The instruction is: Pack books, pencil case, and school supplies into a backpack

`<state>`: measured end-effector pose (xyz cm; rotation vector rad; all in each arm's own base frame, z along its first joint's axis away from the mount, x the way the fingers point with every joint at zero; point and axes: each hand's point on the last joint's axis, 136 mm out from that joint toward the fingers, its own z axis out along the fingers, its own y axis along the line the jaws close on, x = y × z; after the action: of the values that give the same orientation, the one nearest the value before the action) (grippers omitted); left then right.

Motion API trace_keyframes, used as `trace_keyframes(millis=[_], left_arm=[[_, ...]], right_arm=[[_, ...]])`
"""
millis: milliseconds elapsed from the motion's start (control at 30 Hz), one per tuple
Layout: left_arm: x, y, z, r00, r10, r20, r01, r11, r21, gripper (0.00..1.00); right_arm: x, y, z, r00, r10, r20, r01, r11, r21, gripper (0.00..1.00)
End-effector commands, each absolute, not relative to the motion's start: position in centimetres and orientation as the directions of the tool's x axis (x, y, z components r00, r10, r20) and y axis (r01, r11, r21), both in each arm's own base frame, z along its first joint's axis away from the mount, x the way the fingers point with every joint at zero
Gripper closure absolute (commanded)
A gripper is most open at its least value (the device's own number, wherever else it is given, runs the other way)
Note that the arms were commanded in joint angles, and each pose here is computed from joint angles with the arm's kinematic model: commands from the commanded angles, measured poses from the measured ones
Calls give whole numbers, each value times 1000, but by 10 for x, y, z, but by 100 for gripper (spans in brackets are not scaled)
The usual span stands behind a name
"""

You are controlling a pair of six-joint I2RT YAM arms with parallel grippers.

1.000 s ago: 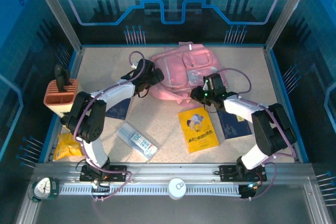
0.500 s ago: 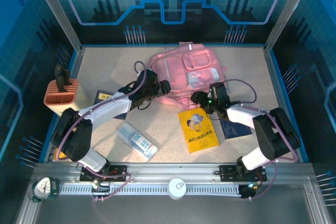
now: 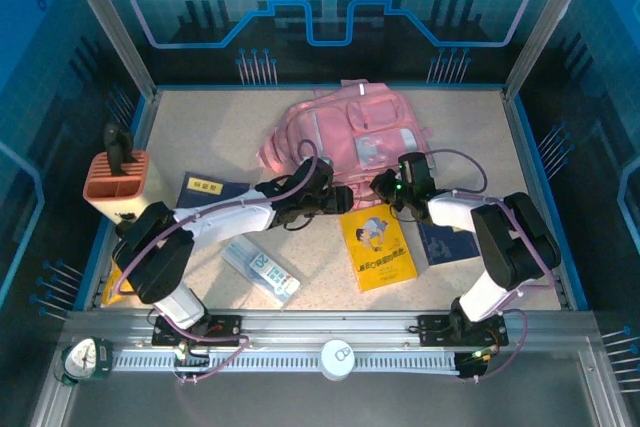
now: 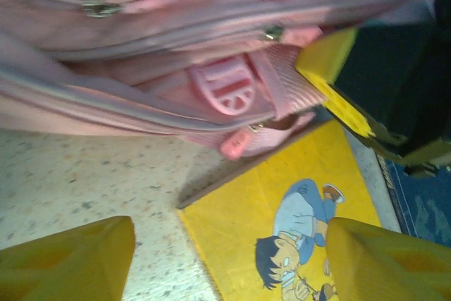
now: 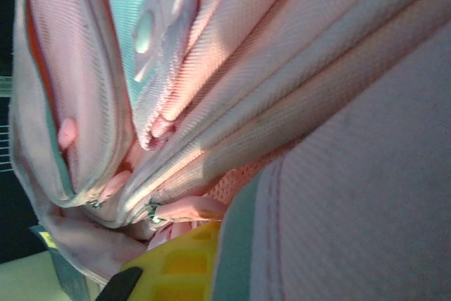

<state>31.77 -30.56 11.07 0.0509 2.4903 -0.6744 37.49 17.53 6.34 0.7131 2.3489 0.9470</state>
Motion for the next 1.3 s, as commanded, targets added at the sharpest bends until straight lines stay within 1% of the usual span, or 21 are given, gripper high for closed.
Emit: trace_keyframes(millis=[0,200,267,333,533,667,833,900,1033,1200,1267], left_arm=[[315,-328,114,-791,25,-611,352,835,-423,32],[316,-341,101,-739,157,-656,461,827,-321,34],[320,-342,96,-713,186,-676,469,843,-262,36],[324,-344,94,-698,200,-688,473,850,-233,37],[344,-350,92,-662,154,-733,441,872,-214,45],[354,-358,99,-636,117,-763,436,870,-230,49],[368,-364,108,-600,112,-792,430,880,-201,51],[376,-362,109,-602,105,-791,394,901,-180,55],[385,-369,112,-585,85,-806,396,898,-193,63],[393,-365,114,-584,68,-809,362,914,-185,84],[394,-362,116,-582,59,-811,350,918,-184,91]], right_arm=[[388,181,117,-696,650,-305,175,566,806,95],[388,185,152,-694,648,-312,141,548,824,95],[388,183,161,-688,648,-327,134,556,820,95],[388,182,167,-684,650,-333,131,558,820,95],[389,182,179,-675,655,-340,122,554,824,95],[389,186,179,-683,650,-332,120,549,827,95],[386,188,175,-688,649,-325,127,548,827,95],[386,189,174,-693,646,-320,126,546,828,96],[383,190,171,-691,648,-321,129,548,827,96],[382,190,168,-694,645,-320,130,549,826,97],[380,189,165,-695,646,-315,137,550,824,98]])
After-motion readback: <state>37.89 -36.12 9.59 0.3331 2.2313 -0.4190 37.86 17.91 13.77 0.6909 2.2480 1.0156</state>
